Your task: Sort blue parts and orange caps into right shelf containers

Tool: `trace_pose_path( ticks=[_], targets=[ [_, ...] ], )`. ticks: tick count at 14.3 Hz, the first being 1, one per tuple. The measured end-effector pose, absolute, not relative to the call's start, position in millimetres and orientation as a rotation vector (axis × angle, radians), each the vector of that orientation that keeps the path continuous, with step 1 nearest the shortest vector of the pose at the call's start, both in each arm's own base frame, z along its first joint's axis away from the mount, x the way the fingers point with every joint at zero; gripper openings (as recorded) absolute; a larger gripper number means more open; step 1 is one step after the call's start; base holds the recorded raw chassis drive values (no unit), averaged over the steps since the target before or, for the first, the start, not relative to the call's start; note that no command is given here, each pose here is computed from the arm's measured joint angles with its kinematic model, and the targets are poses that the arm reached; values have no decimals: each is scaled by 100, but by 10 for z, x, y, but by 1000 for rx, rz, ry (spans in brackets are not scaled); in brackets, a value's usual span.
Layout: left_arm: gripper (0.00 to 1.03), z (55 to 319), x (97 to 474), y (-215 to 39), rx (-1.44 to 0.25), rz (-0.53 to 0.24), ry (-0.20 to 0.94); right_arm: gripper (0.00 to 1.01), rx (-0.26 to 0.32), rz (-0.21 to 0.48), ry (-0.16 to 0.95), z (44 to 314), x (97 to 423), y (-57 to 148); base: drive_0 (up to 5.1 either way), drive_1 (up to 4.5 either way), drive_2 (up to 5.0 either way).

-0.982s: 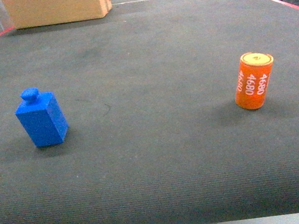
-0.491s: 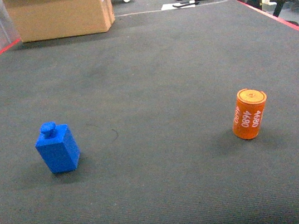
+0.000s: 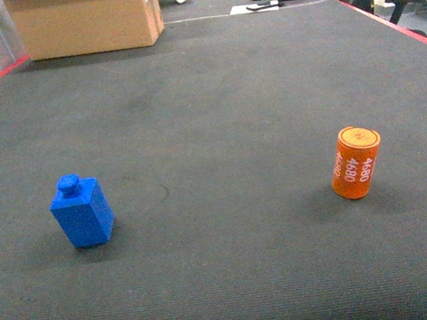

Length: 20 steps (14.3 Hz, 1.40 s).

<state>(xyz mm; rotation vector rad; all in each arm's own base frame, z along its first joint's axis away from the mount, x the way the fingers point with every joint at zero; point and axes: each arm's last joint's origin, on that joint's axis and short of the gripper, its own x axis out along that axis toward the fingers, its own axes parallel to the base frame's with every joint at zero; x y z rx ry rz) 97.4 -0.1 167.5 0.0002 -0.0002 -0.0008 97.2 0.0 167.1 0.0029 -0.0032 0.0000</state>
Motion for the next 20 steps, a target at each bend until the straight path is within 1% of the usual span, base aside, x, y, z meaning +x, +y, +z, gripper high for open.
trace_pose_path(
  ticks=[20],
  targets=[
    [98, 1675, 974, -1, 0, -1, 0, 98, 3, 0, -3, 1671, 972, 0, 0, 0, 0]
  ],
)
